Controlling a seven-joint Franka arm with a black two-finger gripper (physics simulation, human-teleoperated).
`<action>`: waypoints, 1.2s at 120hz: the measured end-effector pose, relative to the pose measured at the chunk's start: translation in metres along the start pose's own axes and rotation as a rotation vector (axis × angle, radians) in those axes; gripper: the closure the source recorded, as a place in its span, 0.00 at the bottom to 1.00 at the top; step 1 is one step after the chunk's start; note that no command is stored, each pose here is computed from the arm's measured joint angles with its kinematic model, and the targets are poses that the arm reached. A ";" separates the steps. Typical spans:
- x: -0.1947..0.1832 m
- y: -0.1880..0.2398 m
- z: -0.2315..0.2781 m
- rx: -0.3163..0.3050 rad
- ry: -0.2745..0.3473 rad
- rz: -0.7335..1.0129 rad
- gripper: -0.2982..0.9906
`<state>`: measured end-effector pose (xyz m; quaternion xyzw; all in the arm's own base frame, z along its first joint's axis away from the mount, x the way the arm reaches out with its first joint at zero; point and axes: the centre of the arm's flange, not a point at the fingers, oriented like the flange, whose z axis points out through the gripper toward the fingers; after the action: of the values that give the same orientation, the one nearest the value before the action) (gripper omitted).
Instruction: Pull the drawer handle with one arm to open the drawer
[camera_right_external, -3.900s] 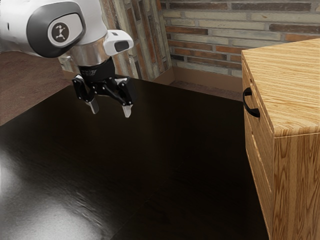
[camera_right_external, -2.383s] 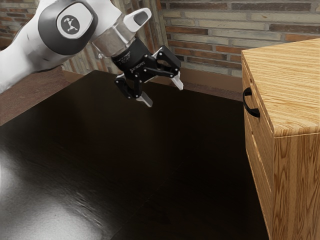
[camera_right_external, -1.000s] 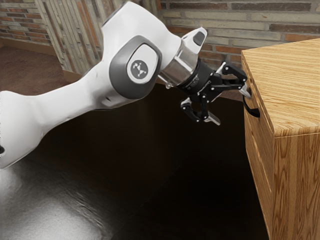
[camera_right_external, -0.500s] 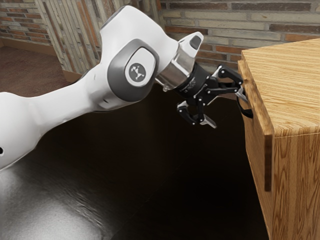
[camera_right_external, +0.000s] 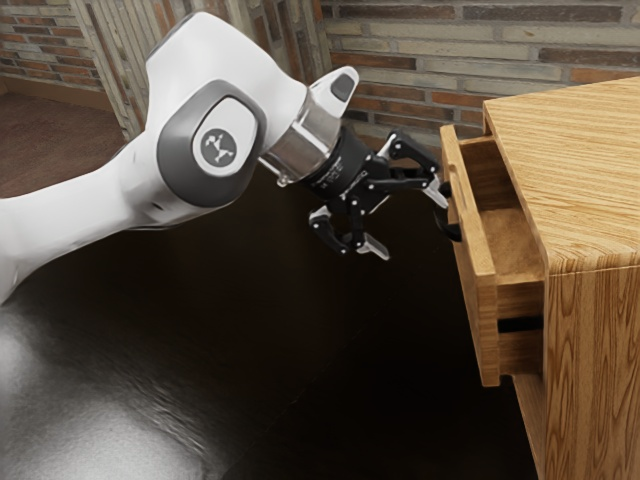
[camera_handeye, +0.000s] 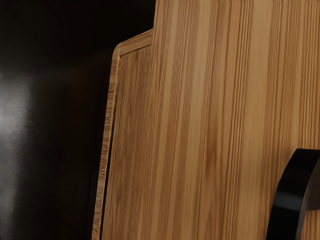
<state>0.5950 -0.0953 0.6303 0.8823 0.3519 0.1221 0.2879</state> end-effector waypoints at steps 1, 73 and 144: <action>0.000 0.000 0.000 0.000 0.000 0.000 0.23; 0.003 -0.031 -0.027 -0.011 0.005 -0.026 0.23; -0.002 -0.067 -0.046 -0.017 0.003 -0.038 0.23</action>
<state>0.5374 -0.0382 0.6274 0.8729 0.3679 0.1209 0.2969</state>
